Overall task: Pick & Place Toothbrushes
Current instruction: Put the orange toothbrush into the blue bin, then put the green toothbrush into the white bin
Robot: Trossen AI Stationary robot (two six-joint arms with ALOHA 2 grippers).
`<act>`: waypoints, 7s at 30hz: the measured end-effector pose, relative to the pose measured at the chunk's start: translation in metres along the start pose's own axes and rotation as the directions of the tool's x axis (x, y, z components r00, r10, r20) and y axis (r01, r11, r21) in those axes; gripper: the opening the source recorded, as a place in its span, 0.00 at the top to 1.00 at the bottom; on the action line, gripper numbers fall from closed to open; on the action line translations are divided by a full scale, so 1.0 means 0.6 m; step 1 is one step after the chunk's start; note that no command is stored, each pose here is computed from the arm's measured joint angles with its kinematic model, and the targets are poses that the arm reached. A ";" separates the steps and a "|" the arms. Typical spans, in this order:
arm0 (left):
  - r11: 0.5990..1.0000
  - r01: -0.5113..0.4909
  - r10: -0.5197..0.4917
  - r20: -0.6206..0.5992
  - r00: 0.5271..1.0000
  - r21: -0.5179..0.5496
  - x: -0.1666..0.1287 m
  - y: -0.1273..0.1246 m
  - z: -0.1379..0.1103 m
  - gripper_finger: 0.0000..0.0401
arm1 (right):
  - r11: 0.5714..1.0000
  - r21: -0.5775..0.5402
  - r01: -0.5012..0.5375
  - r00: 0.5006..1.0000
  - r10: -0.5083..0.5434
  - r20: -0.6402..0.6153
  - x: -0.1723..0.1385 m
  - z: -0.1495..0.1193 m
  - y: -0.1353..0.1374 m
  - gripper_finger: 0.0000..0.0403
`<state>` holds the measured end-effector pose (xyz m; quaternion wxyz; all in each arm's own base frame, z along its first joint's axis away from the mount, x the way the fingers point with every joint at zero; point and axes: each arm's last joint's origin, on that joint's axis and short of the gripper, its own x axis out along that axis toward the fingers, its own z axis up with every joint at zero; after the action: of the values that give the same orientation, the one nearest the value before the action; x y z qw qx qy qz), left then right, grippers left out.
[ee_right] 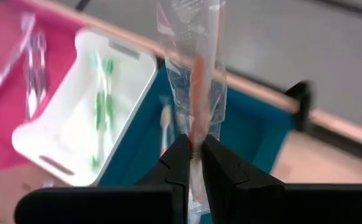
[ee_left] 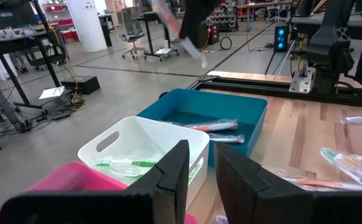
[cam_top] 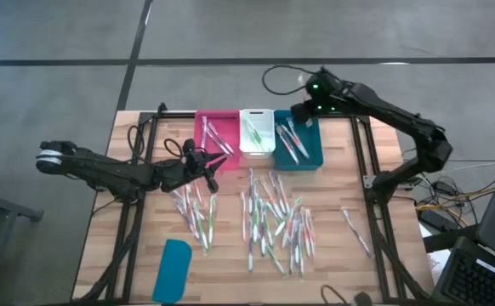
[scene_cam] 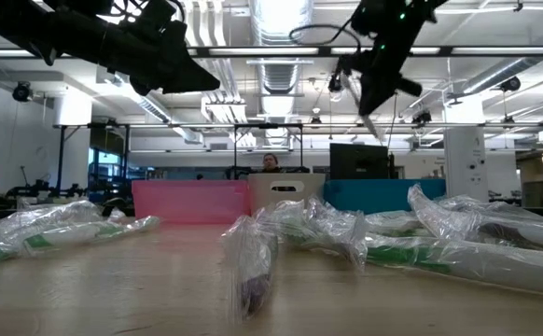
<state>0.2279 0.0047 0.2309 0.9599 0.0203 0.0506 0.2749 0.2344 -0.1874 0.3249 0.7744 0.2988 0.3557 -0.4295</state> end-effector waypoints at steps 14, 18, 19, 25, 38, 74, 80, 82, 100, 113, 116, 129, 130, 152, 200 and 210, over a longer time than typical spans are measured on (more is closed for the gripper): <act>1.000 0.000 0.000 -0.003 1.000 0.002 0.000 0.000 -0.001 0.80 | 0.993 0.117 -0.022 0.931 0.063 -0.359 0.149 -0.017 -0.014 0.94; 1.000 0.000 0.000 -0.004 1.000 0.003 0.000 0.000 -0.001 0.80 | 0.992 0.124 0.036 0.896 0.022 -0.443 0.166 -0.028 -0.026 0.94; 1.000 0.000 0.000 -0.004 1.000 0.003 0.000 0.000 -0.001 0.80 | 0.991 0.125 0.050 0.886 0.013 -0.463 0.169 -0.031 -0.027 0.94; 1.000 0.000 0.000 -0.004 1.000 0.003 0.000 0.000 -0.001 0.80 | 0.989 0.121 0.090 0.856 -0.014 -0.517 0.192 -0.042 -0.029 0.94; 1.000 0.001 -0.001 -0.006 1.000 0.005 0.000 0.000 -0.001 0.80 | 0.988 0.102 0.118 0.801 -0.034 -0.598 0.236 -0.063 -0.032 0.91; 1.000 0.000 0.000 -0.006 1.000 0.000 0.000 0.000 -0.001 0.80 | 0.977 -0.074 -0.199 0.945 0.172 -0.279 -0.049 -0.038 0.017 0.61; 1.000 0.000 0.000 -0.006 1.000 -0.007 0.000 0.000 -0.001 0.80 | 0.950 -0.159 -0.269 0.949 0.233 -0.211 -0.112 -0.064 0.039 0.67; 1.000 0.000 0.000 -0.006 1.000 -0.013 0.000 0.000 -0.001 0.80 | 0.942 -0.194 -0.275 0.952 0.239 -0.192 -0.127 -0.073 0.047 0.69; 1.000 0.001 -0.001 -0.013 1.000 -0.009 0.000 0.000 -0.002 0.80 | 0.540 -0.676 -0.501 0.844 0.477 -0.244 -0.162 -0.184 0.210 0.84; 1.000 0.001 -0.001 -0.020 1.000 -0.004 0.000 0.000 -0.004 0.80 | -0.208 -0.907 -0.366 0.840 0.345 -0.418 -0.083 -0.281 0.303 0.91; 1.000 0.000 -0.001 -0.021 1.000 -0.004 0.000 0.000 -0.004 0.80 | -0.347 -0.873 -0.341 0.847 0.288 -0.446 -0.052 -0.297 0.316 0.92; 1.000 0.000 0.000 -0.021 1.000 -0.003 0.000 0.000 -0.004 0.80 | -0.503 -0.829 -0.247 0.891 0.218 -0.398 0.037 -0.336 0.358 0.96; 1.000 0.000 0.000 -0.021 1.000 -0.004 0.000 0.000 -0.004 0.80 | -0.514 -0.826 -0.231 0.890 0.230 -0.393 0.038 -0.338 0.362 0.95; 1.000 0.000 0.000 -0.026 1.000 0.008 0.000 0.000 -0.005 0.80 | -0.702 -0.690 -0.176 0.900 0.170 -0.402 0.121 -0.405 0.394 0.61; 1.000 0.000 0.001 -0.038 0.999 0.016 0.000 0.000 -0.007 0.80 | -0.747 -0.663 0.059 0.943 0.259 -0.208 0.032 -0.343 0.372 0.95; 1.000 0.001 0.000 -0.047 0.999 0.028 0.000 0.000 -0.009 0.80 | -0.782 -0.615 0.102 0.990 0.141 -0.014 0.069 -0.249 0.331 0.95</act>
<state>0.2272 0.0047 0.2257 0.9581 0.0273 0.0773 0.2745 0.3803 -0.0017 0.2374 0.5682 -0.6511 0.4617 0.2002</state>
